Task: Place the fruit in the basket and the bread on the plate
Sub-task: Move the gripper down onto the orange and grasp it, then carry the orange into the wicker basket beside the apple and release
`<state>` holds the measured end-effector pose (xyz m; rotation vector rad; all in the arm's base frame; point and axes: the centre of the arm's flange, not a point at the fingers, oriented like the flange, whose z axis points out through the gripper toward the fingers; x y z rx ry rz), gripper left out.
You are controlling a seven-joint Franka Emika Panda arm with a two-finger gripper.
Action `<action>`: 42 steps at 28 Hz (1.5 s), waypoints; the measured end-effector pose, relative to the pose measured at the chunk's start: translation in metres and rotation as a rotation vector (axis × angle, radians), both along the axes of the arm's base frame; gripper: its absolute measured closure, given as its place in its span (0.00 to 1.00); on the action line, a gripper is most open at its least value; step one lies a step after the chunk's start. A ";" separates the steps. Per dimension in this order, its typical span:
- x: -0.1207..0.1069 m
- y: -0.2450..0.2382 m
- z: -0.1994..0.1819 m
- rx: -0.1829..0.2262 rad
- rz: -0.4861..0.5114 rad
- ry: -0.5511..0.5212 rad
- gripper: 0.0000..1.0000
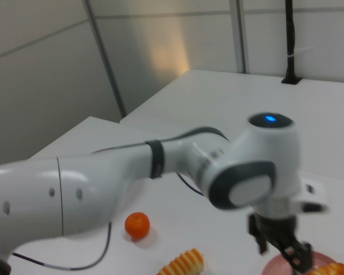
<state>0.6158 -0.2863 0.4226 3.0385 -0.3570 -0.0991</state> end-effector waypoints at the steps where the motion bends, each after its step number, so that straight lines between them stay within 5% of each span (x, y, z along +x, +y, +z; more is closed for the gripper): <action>1: 0.004 0.015 0.000 0.003 0.022 0.005 0.00; 10: 0.018 0.172 0.002 0.011 0.126 0.032 0.00; 20: 0.006 0.308 -0.038 0.000 0.174 0.079 0.00; 28: -0.021 0.375 -0.066 -0.025 0.183 0.055 0.00; 42: -0.036 0.428 -0.053 -0.030 0.200 0.026 0.00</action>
